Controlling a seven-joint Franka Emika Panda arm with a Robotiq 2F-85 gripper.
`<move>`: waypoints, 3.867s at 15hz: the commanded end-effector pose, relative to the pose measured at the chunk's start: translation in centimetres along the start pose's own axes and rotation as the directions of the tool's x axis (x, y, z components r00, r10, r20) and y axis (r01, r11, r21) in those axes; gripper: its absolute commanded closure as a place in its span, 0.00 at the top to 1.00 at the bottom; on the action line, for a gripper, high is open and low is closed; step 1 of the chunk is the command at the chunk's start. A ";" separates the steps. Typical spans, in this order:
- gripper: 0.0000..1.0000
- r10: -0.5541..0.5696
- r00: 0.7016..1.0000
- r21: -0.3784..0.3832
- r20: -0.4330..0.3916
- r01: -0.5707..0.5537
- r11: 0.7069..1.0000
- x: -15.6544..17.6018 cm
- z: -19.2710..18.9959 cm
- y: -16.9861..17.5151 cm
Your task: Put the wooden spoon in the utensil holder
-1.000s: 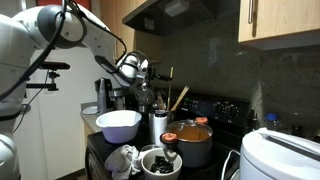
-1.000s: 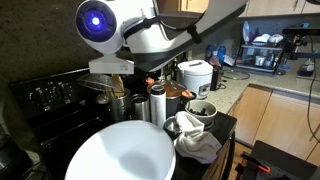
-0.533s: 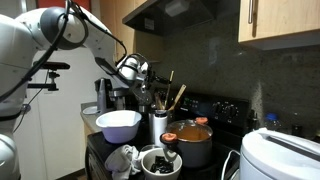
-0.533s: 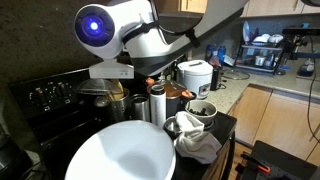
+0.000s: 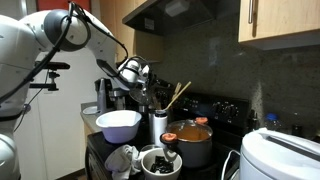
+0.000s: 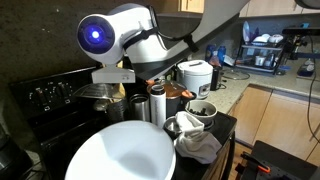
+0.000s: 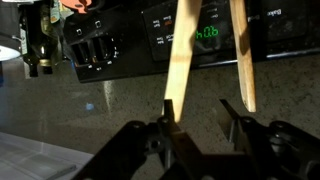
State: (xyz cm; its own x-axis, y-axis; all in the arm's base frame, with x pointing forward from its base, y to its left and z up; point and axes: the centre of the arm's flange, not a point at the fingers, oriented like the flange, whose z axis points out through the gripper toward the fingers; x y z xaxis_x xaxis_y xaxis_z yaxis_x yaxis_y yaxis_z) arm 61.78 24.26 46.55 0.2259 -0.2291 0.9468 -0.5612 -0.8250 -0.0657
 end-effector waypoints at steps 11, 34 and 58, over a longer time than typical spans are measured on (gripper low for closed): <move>1.00 0.009 1.000 -0.015 -0.018 -0.009 1.000 2.1 -0.5 -0.4; 1.00 -0.066 0.946 0.184 0.318 0.006 0.983 19.9 -12.6 5.1; 1.00 -0.132 0.759 0.146 0.637 0.049 0.988 10.0 -20.3 22.3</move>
State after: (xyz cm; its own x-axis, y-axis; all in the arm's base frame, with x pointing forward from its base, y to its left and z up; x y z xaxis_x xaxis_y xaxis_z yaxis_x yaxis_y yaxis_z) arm 36.97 14.65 62.35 0.7433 -0.3926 0.5416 -0.4207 -0.9038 -0.0778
